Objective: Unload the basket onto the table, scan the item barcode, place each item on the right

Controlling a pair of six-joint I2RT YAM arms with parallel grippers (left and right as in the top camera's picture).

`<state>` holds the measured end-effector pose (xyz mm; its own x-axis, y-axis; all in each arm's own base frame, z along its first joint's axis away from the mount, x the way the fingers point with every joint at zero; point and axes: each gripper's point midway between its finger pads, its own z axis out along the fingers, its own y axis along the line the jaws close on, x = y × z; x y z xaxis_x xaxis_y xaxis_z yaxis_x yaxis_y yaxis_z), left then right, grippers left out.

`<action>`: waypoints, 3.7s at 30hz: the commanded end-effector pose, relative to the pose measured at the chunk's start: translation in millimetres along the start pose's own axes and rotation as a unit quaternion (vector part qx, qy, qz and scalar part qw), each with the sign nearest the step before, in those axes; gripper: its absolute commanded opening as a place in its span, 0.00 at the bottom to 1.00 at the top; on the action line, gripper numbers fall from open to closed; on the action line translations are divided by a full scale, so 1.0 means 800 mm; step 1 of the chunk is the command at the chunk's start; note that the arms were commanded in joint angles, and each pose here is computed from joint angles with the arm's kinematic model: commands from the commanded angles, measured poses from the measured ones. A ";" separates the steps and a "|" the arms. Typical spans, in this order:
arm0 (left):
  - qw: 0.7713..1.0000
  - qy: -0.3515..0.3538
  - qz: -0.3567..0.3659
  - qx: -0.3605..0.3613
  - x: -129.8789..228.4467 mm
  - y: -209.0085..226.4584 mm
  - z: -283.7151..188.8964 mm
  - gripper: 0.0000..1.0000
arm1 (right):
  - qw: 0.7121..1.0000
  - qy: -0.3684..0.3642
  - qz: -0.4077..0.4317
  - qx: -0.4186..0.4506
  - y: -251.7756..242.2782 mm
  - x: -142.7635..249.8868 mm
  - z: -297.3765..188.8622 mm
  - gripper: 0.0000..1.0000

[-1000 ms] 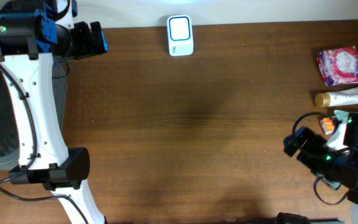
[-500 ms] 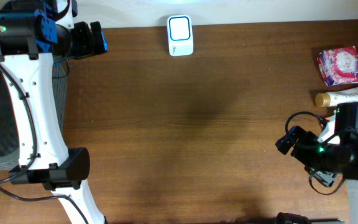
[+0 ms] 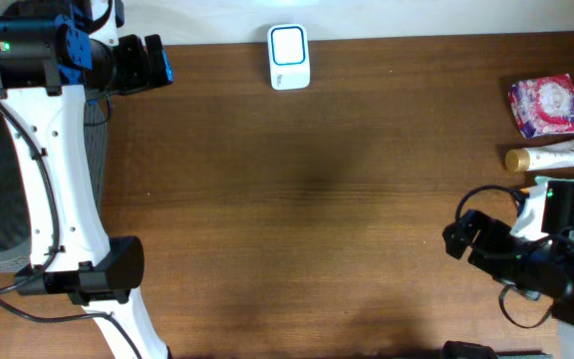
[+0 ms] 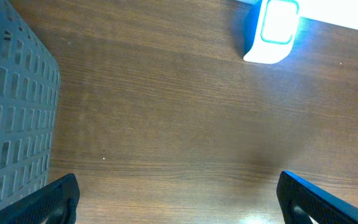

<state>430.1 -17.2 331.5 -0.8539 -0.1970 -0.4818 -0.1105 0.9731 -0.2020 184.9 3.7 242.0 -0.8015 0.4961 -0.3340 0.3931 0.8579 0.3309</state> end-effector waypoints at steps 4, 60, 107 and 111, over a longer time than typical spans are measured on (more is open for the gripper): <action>1.000 -0.017 0.005 0.009 -0.002 -0.005 -0.019 0.99 | 0.989 -0.068 -0.111 -0.070 0.053 -0.003 -0.019 0.99; 1.000 -0.019 0.000 0.006 -0.003 0.001 -0.019 0.99 | 0.841 -0.499 -0.188 -0.092 -0.012 -0.037 0.110 0.98; 1.000 -0.018 0.000 0.005 -0.003 0.001 -0.018 0.99 | 0.846 -0.495 -0.190 -0.062 -0.028 -0.038 0.125 0.98; 1.000 -0.022 0.000 0.000 -0.005 0.004 -0.018 0.99 | 0.846 -0.495 -0.190 -0.061 -0.028 -0.038 0.125 0.98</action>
<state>430.2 -13.7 331.5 -0.8523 -0.2038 -0.4818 -0.1183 0.9722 -0.2020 245.8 -13.0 159.3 -0.0669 0.1089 -0.9918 0.0742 0.9918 0.1039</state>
